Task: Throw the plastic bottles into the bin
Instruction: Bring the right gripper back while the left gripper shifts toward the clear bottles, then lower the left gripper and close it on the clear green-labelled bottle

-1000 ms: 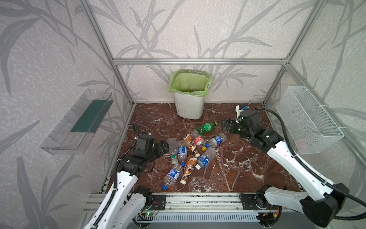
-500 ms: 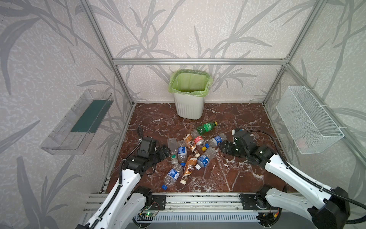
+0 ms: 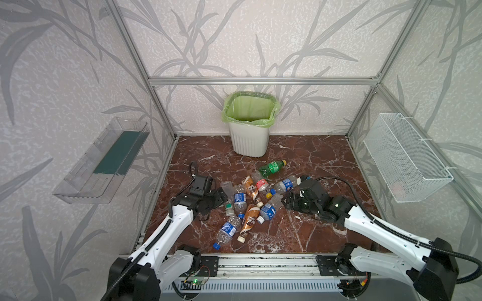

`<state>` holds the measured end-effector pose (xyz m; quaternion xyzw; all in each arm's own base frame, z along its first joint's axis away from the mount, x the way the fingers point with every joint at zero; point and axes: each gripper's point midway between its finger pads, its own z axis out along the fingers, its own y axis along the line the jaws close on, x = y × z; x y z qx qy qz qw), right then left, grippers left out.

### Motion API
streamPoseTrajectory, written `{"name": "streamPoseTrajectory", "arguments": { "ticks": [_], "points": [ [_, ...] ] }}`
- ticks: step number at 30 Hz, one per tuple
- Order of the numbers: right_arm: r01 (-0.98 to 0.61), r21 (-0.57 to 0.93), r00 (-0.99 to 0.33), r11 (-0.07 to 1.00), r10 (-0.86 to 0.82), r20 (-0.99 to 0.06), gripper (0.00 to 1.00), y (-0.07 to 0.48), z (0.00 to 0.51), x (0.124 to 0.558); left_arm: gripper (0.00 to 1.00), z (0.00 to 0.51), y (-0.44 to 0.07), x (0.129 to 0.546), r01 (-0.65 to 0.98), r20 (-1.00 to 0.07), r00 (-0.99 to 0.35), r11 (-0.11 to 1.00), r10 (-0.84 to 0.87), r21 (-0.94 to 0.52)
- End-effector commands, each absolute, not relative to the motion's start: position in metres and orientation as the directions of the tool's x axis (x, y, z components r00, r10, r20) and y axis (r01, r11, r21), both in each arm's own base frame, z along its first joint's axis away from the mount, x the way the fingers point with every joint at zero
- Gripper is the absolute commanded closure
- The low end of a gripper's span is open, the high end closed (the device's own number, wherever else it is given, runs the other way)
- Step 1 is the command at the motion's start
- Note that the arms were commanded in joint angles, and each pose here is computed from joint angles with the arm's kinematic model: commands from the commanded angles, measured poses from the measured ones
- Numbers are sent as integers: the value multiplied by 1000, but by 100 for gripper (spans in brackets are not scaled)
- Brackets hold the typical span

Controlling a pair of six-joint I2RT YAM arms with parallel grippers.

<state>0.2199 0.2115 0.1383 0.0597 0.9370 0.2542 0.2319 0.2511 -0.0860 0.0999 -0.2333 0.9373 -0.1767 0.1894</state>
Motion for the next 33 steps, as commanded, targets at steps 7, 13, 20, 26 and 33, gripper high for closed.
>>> {"name": "streamPoseTrajectory", "arguments": {
  "ticks": [7, 13, 20, 26, 33],
  "points": [
    [-7, 517, -885, 856, 236, -402, 24, 215, 137, 217, 13, 109, -91, 284, -318, -310, -837, 861, -451, -396],
    [-12, 513, -884, 858, 231, -407, 25, 214, 138, 217, 14, 105, -94, 296, -308, -300, -852, 875, -428, -372],
    [-15, 511, -881, 859, 230, -413, 25, 214, 139, 218, 16, 97, -98, 305, -306, -280, -867, 884, -412, -354],
    [-17, 513, -884, 858, 227, -409, 26, 215, 137, 217, 17, 90, -98, 308, -308, -267, -877, 894, -400, -326],
    [-16, 516, -885, 856, 228, -405, 27, 217, 136, 218, 18, 78, -103, 310, -302, -240, -892, 899, -384, -317]
  ]
}}
